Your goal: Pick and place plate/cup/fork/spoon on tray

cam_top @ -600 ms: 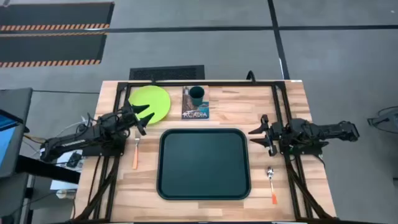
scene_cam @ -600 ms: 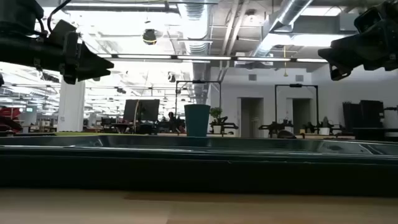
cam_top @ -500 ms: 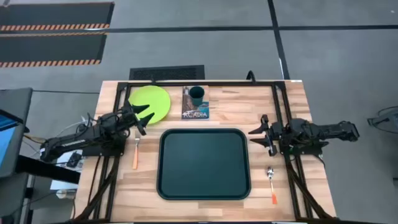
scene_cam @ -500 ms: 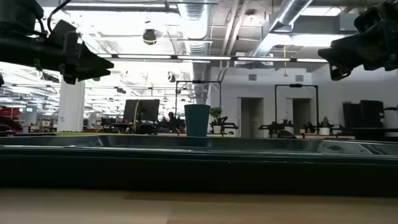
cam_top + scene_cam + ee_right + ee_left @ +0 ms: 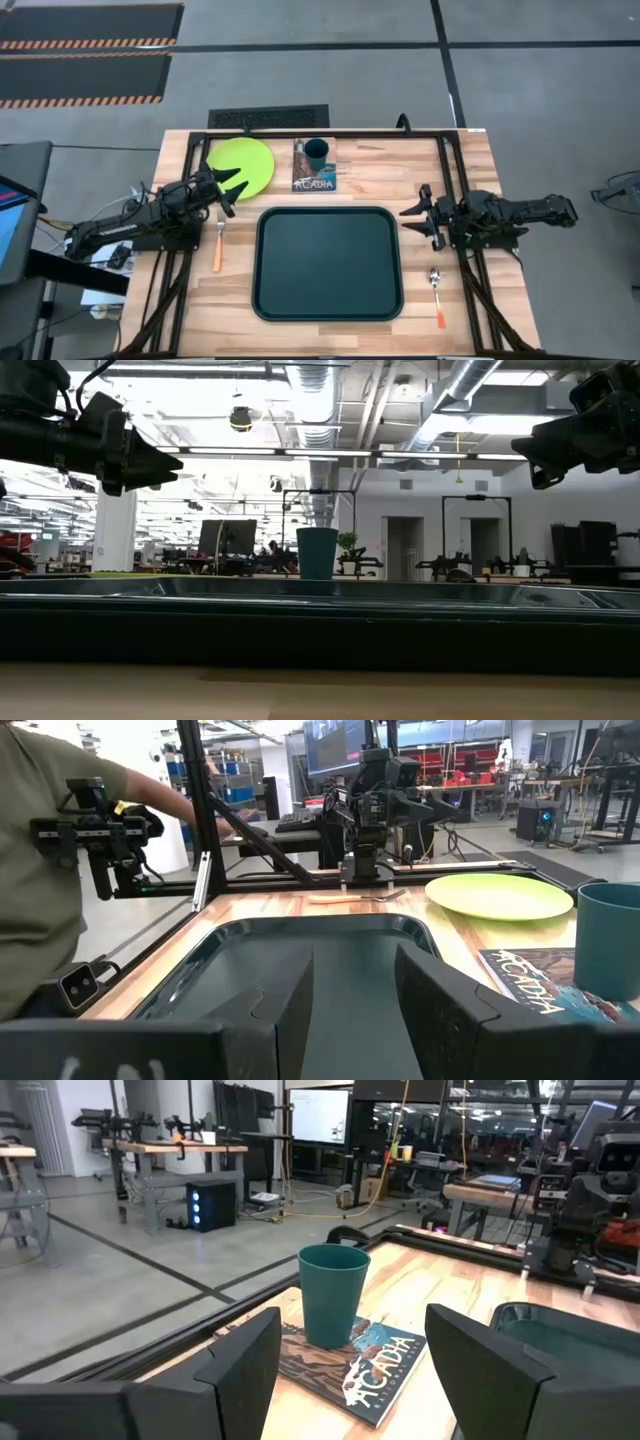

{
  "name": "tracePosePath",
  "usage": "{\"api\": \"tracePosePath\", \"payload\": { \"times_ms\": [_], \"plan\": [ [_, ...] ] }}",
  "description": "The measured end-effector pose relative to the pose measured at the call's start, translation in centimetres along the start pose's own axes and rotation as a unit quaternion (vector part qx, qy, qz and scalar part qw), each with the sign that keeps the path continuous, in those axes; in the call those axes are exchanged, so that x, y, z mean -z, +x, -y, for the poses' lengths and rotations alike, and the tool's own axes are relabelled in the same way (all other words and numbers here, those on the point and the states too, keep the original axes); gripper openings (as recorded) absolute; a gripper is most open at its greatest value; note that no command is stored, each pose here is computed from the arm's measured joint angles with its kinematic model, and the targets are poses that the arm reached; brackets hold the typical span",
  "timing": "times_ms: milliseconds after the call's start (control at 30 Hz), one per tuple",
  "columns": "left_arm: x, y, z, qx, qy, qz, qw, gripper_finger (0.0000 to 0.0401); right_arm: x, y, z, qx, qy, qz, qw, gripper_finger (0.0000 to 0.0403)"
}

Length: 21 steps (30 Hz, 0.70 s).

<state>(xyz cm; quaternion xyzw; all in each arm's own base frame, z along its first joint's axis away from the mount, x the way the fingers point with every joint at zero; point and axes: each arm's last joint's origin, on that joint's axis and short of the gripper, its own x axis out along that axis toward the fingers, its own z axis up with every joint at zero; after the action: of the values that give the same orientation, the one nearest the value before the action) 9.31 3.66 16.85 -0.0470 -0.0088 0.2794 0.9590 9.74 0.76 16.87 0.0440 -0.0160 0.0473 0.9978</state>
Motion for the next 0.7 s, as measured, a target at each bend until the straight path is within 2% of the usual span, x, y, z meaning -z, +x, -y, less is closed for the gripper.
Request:
{"api": "tracePosePath", "payload": {
  "times_ms": [533, 700],
  "plan": [
    [-0.31, -0.16, -0.44, -0.004, -0.004, 0.019, 1.0, 0.0238, 0.01, 0.0, 0.0, 0.0, -0.002, -0.001, 1.0, 0.0169],
    [-0.3, -0.16, -0.43, -0.003, -0.003, 0.018, 1.0, 0.0238, 0.01, 0.0, 0.09, 0.012, -0.107, -0.001, 0.994, 0.0169]
  ]
}}
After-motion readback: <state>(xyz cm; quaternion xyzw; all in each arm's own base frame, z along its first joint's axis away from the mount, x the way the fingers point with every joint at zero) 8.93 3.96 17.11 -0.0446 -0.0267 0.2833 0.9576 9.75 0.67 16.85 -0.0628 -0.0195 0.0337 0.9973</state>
